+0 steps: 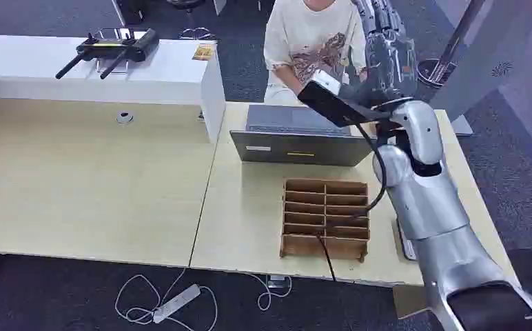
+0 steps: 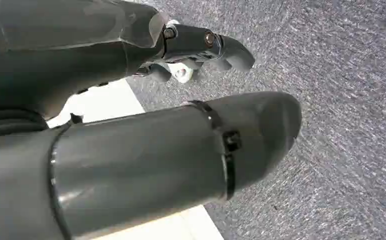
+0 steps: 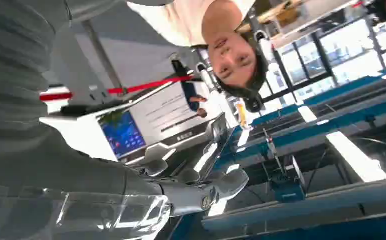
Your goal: Pass the card to the sensor for recognition and then transmit it.
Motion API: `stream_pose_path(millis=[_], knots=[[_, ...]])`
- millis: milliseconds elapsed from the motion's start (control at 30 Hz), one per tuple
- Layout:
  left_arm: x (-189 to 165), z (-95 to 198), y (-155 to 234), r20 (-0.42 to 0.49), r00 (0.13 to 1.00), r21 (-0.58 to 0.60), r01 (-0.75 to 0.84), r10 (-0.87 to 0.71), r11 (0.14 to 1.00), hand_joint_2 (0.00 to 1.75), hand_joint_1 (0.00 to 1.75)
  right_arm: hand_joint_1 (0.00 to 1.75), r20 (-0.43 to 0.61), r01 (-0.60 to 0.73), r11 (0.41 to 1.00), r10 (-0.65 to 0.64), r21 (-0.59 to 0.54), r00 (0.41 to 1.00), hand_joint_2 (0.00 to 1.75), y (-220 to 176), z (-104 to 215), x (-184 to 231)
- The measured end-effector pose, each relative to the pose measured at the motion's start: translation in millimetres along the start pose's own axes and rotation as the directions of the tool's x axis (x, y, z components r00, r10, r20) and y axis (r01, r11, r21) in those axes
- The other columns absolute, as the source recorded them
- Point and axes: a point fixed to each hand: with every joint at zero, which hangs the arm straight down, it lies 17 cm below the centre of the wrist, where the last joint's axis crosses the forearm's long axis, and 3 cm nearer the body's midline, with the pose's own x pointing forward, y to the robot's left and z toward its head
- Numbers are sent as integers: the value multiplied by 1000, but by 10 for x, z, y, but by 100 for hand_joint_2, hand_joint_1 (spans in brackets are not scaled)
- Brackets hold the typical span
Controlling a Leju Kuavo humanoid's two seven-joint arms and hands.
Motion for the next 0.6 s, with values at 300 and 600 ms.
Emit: stream_pose_path(millis=[300, 600], knots=[[-10, 0, 14, 0, 1000, 1, 19, -19, 1000, 0, 0, 0, -39, -84, 995, 87, 59, 995, 175, 28, -509, -9], [-1, 1, 5, 13, 999, -6, 38, -37, 999, 0, 0, 0, -110, -228, 962, 245, 148, 963, 175, 154, -588, -368]])
